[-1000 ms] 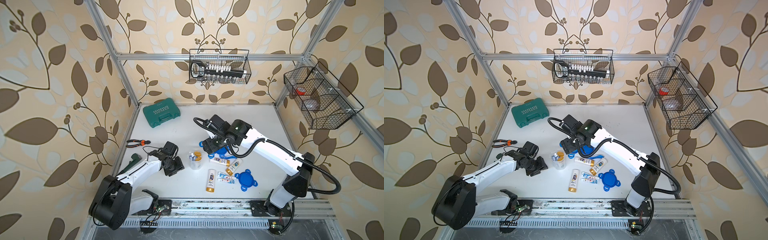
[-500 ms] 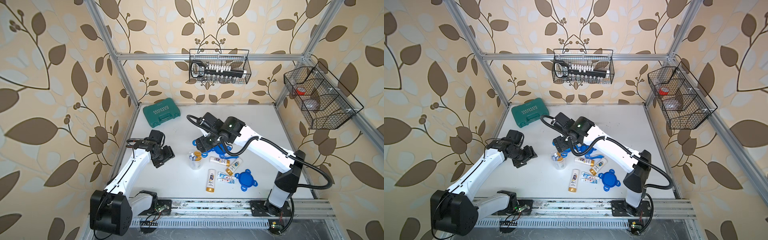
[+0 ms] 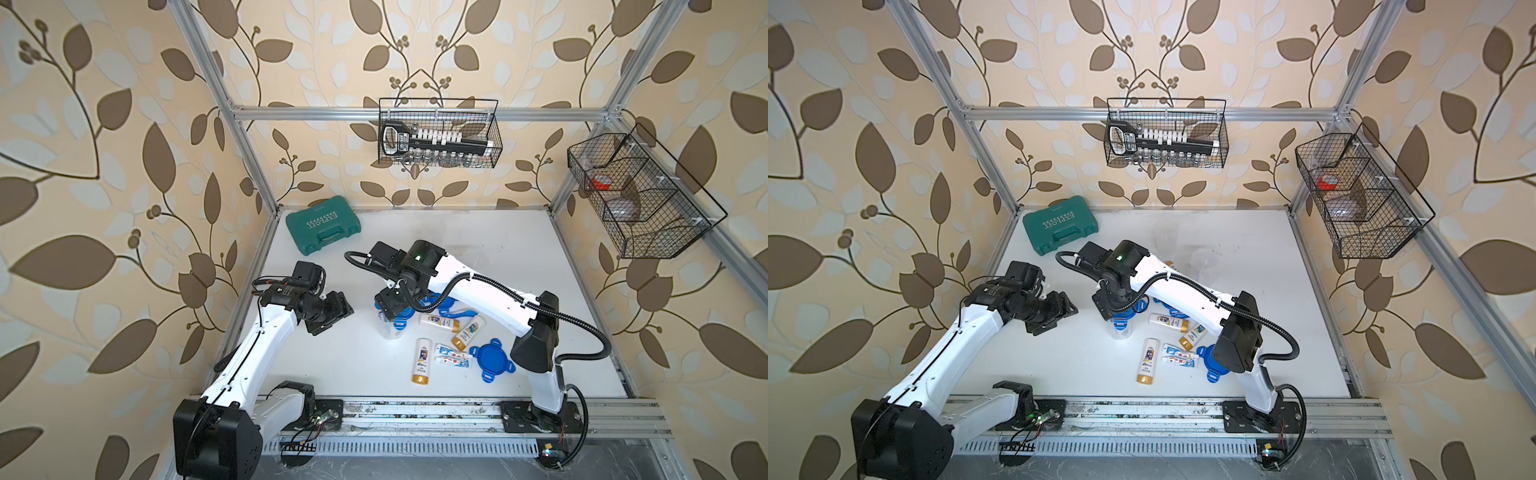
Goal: Pack away toiletry kits
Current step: Close the lid on the container.
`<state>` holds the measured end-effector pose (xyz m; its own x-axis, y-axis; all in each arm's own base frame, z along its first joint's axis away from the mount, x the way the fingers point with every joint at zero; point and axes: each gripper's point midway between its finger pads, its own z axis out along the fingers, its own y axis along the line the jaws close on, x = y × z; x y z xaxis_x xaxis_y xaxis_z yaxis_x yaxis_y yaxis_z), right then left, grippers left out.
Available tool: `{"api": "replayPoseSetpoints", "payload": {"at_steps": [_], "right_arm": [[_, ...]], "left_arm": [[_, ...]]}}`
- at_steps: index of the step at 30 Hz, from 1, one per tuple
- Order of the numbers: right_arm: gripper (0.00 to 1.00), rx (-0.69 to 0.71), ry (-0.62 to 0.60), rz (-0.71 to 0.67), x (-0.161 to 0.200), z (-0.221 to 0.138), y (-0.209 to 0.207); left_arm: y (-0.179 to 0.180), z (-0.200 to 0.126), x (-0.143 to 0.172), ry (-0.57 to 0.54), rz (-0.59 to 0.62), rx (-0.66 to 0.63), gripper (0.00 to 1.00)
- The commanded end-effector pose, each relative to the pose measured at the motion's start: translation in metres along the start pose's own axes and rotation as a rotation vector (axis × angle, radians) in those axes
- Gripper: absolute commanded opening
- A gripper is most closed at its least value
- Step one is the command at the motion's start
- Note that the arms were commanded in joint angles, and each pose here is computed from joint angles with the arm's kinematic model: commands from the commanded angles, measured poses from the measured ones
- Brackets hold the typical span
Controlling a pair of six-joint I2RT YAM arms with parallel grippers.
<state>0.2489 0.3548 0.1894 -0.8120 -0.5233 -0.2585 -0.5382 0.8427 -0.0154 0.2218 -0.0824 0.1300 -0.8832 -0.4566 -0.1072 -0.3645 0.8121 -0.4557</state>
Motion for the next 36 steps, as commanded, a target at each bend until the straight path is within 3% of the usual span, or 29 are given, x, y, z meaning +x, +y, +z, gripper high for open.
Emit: {"api": "replayPoseSetpoints", "payload": {"at_steps": [1, 36], "right_arm": [[0.71, 0.015, 0.006, 0.003, 0.004, -0.005, -0.002], [0.73, -0.044, 0.078, -0.077, 0.008, 0.047, 0.018]], "left_arm": [[0.002, -0.002, 0.002, 0.008, 0.004, 0.0, 0.74], [0.013, 0.011, 0.008, 0.016, -0.092, -0.015, 0.74]]}}
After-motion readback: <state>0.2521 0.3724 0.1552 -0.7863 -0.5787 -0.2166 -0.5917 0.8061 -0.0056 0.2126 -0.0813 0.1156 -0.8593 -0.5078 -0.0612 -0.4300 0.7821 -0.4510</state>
